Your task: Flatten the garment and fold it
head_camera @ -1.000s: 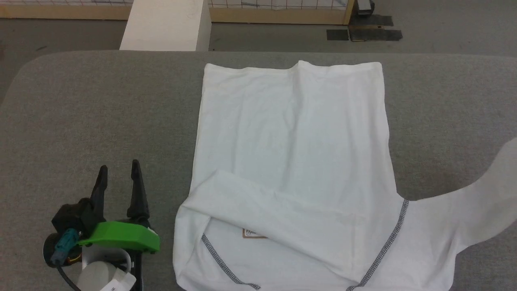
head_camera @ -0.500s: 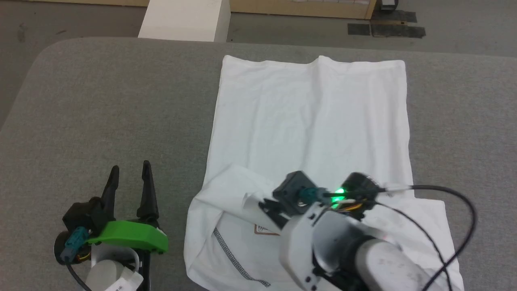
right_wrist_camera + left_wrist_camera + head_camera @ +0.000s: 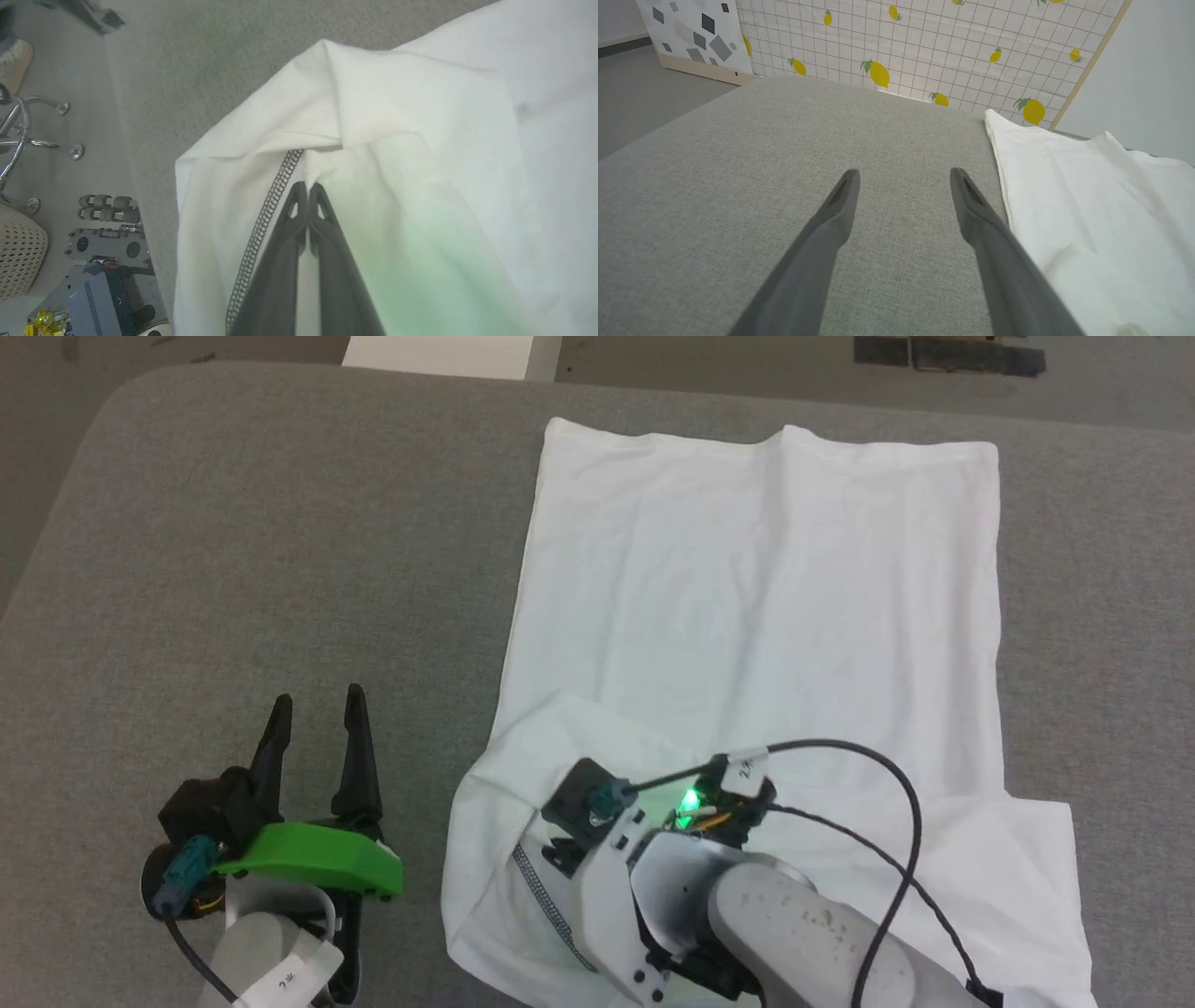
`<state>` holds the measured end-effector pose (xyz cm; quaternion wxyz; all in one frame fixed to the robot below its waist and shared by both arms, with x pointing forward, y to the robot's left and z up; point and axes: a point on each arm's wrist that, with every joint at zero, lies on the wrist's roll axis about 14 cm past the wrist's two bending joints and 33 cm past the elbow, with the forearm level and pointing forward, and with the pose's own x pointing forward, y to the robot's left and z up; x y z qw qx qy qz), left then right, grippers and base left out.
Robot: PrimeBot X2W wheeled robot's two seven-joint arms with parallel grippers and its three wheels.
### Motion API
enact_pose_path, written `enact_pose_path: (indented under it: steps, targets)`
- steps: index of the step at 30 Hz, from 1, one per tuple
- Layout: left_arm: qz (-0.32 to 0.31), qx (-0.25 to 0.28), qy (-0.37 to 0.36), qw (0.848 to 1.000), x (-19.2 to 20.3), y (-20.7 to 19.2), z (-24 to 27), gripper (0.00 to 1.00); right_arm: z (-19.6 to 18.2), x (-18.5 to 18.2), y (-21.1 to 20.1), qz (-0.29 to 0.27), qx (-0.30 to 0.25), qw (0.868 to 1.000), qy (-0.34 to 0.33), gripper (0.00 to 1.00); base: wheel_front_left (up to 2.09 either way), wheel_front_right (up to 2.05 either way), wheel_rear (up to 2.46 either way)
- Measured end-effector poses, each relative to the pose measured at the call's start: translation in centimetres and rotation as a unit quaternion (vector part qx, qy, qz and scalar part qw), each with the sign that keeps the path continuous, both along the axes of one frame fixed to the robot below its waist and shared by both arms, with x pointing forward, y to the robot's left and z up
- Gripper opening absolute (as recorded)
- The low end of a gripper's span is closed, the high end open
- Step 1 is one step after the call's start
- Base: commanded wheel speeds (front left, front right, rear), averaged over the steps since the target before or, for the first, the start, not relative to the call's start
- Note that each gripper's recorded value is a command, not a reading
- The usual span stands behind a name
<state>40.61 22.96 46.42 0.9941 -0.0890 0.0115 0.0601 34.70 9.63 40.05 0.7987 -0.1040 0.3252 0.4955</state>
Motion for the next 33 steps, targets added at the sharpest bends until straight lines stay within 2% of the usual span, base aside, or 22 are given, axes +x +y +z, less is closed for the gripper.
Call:
enact_pose_path:
  steps: [5, 6, 7, 10, 13, 16, 18, 20, 23, 25, 28, 31, 33]
  targets:
    - [0.002, 0.001, 0.001, 1.0, 0.1, 0.2, 0.0, 1.0, -0.9, -1.0, 1.1, 0.027, 0.001, 0.999, 0.03, 0.0, 0.0, 0.0, 0.0]
    - [0.002, 0.001, 0.001, 1.0, 0.1, 0.2, 0.0, 1.0, -1.2, -1.3, 1.1, 0.029, -0.003, 0.999, 0.036, 0.47, 0.0, 0.0, 0.0]
    - [0.001, 0.001, 0.001, 1.0, 0.0, 0.1, 0.0, 1.0, -1.4, -1.5, 1.0, 0.029, -0.004, 0.999, 0.043, 1.0, 0.0, 0.0, 0.0]
    - [0.001, -0.004, -0.004, 1.0, 0.0, 0.1, 0.3, 1.0, -0.5, -1.4, 1.3, 0.02, 0.019, 0.999, 0.042, 1.0, 0.0, 0.0, 0.0]
    - [-0.003, -0.006, -0.009, 1.0, 0.0, -0.3, 0.7, 1.0, 2.7, 0.3, 1.9, -0.01, 0.089, 0.996, 0.014, 1.0, 0.0, 0.0, 0.0]
    - [-0.011, -0.008, -0.013, 1.0, 0.1, -0.8, 0.9, 1.0, 6.6, 2.6, 1.4, -0.058, 0.167, 0.984, -0.027, 1.0, 0.0, 0.0, 0.0]
    - [-0.02, -0.008, -0.015, 1.0, 0.2, -1.4, 1.0, 1.0, 9.2, 4.5, -0.6, -0.107, 0.214, 0.969, -0.065, 1.0, 0.0, 0.0, 0.0]
    - [-0.033, -0.003, -0.017, 0.999, 0.5, -2.0, 1.1, 1.0, 11.0, 6.4, -3.7, -0.159, 0.237, 0.952, -0.108, 1.0, 0.0, 0.0, 0.0]
    - [-0.064, 0.012, -0.02, 0.998, 1.3, -3.4, 1.4, 1.0, 12.7, 8.6, -9.7, -0.248, 0.246, 0.921, -0.172, 1.0, 0.0, 0.0, 0.0]
    - [-0.089, 0.025, -0.027, 0.995, 2.3, -4.4, 1.9, 1.0, 13.5, 9.2, -13.8, -0.305, 0.244, 0.897, -0.209, 1.0, 0.0, 0.0, 0.0]
    - [-0.125, 0.048, -0.041, 0.99, 4.7, -5.8, 3.3, 1.0, 13.7, 9.4, -18.6, -0.366, 0.221, 0.87, -0.247, 1.0, 0.0, 0.0, 0.0]
    - [-0.155, 0.074, -0.052, 0.984, 7.7, -6.8, 4.7, 1.0, 12.9, 9.5, -22.8, -0.416, 0.189, 0.848, -0.269, 1.0, 0.0, 0.0, 0.0]
    - [-0.166, 0.09, -0.048, 0.981, 9.7, -6.9, 5.1, 1.0, 12.2, 9.6, -24.6, -0.44, 0.173, 0.838, -0.273, 1.0, 0.0, 0.0, 0.0]
